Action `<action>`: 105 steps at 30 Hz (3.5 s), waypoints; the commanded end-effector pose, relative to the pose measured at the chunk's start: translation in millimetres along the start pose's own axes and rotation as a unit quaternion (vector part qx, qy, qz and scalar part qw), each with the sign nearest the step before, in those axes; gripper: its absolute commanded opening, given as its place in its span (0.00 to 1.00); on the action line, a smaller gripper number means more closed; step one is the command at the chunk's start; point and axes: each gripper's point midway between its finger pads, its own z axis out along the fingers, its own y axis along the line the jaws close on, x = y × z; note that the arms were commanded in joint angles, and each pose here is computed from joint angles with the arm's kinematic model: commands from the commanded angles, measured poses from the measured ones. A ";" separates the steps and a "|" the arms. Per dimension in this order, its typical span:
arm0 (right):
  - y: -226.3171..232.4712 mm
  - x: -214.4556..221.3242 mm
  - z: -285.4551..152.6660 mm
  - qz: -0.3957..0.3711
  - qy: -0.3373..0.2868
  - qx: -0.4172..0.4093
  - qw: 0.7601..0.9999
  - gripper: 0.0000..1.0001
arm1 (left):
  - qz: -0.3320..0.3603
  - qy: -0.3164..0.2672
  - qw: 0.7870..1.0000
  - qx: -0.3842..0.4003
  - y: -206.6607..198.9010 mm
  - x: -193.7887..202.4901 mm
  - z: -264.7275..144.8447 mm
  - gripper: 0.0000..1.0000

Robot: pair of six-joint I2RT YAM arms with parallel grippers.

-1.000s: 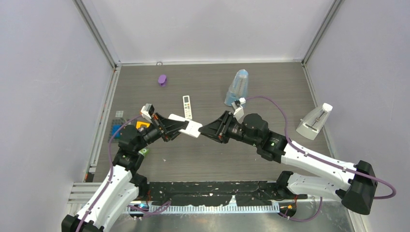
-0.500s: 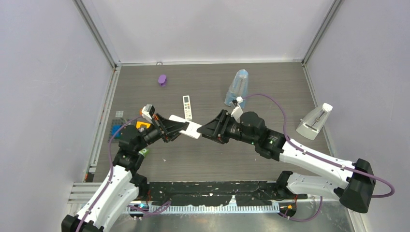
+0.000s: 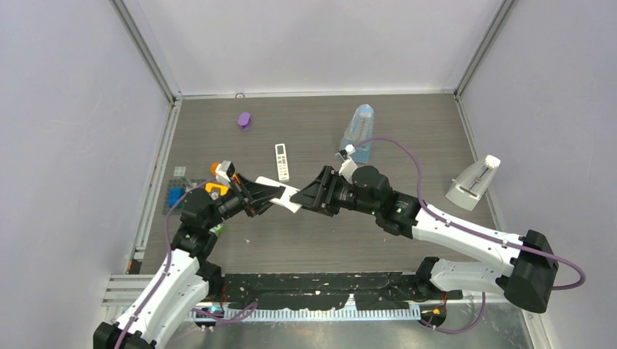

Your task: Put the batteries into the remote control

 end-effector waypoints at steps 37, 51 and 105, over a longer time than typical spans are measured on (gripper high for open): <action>-7.3 9.6 -2.9 0.013 0.012 -0.020 1.000 0.76 | -0.030 0.008 0.999 -0.033 26.5 0.9 1.1 0.00; -18.2 8.7 -10.2 0.035 -0.004 -0.005 0.999 0.37 | -0.020 0.008 0.999 -0.037 29.0 1.2 0.4 0.00; 52.7 -28.1 -25.4 0.095 -0.150 -0.216 0.960 0.06 | 0.095 -0.067 0.985 0.125 -48.0 -4.4 -12.5 0.00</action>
